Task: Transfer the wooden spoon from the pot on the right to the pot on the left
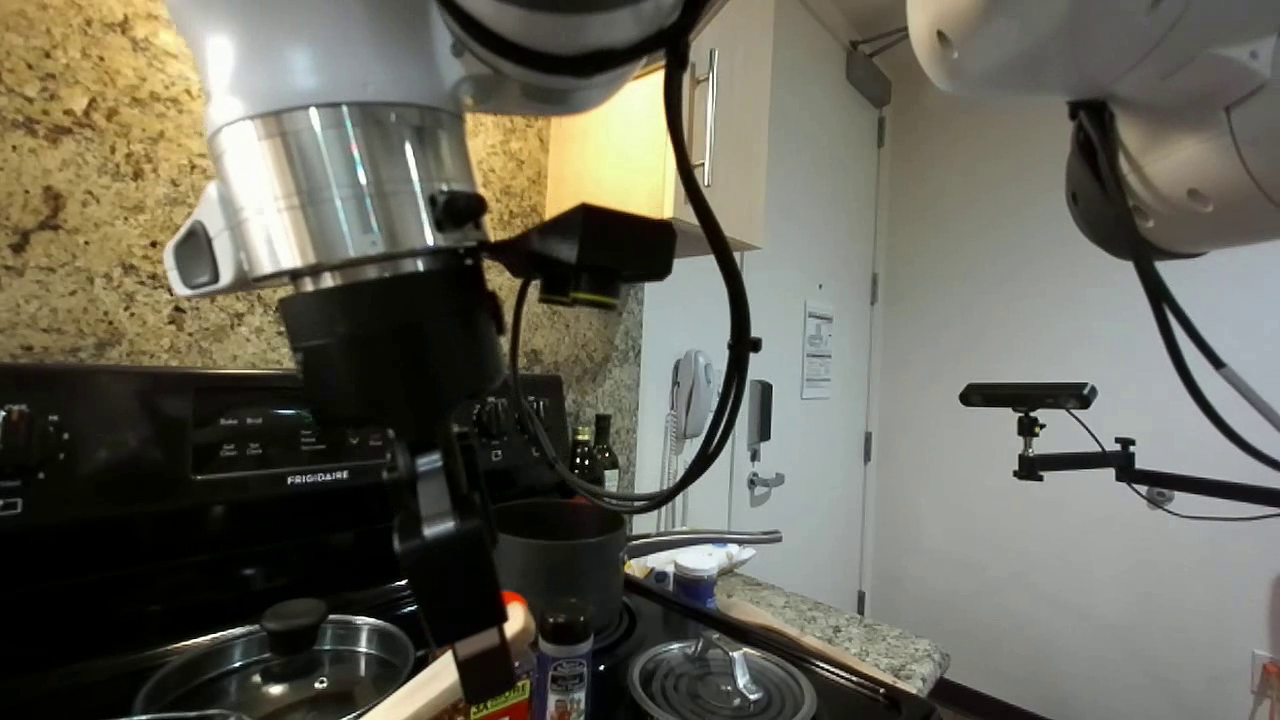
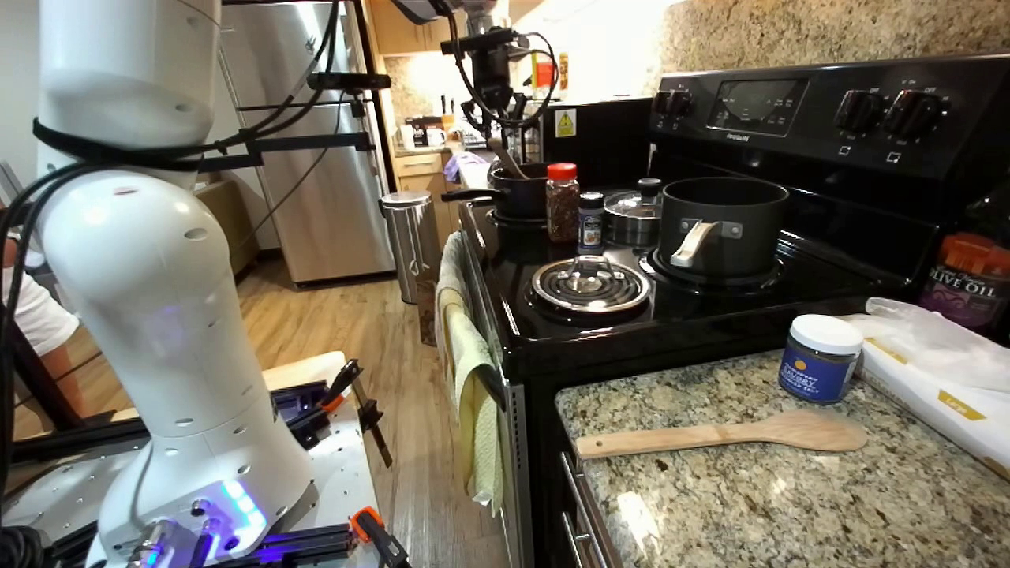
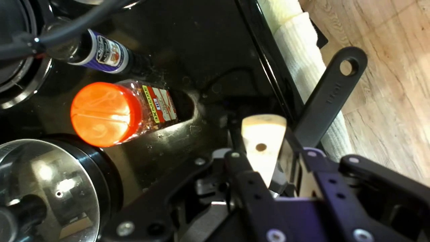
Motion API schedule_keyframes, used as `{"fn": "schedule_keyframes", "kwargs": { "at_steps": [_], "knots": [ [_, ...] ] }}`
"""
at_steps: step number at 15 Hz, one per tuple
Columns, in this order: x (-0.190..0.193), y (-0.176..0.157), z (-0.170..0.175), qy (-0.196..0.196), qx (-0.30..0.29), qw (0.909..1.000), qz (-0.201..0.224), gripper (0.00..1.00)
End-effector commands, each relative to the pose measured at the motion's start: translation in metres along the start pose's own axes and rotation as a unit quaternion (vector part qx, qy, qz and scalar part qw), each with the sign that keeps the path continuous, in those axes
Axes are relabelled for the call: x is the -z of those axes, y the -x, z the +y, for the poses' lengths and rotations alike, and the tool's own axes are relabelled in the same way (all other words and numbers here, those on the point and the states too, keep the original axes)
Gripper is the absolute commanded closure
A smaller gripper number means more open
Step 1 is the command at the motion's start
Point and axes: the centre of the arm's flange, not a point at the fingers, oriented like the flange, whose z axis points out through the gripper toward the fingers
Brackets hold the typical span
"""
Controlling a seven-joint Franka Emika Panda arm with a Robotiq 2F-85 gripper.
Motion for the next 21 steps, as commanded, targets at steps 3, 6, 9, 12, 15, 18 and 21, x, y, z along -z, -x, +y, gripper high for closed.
{"fn": "schedule_keyframes", "kwargs": {
  "at_steps": [3,6,9,12,15,18,21],
  "knots": [
    [0.002,-0.026,0.007,0.008,0.008,0.9999,-0.007,0.86],
    [0.003,-0.028,0.009,0.008,0.003,1.0000,-0.002,0.87],
    [0.005,-0.027,0.009,0.007,0.001,1.0000,-0.003,0.44],
    [0.009,-0.025,0.011,0.004,-0.003,1.0000,0.002,0.26],
    [0.014,-0.022,0.013,0.004,-0.010,0.9999,0.010,0.06],
    [0.031,-0.010,0.014,0.009,-0.021,0.9990,0.037,0.00],
    [0.060,0.016,0.022,0.024,-0.052,0.9954,0.076,0.00]
  ]
}}
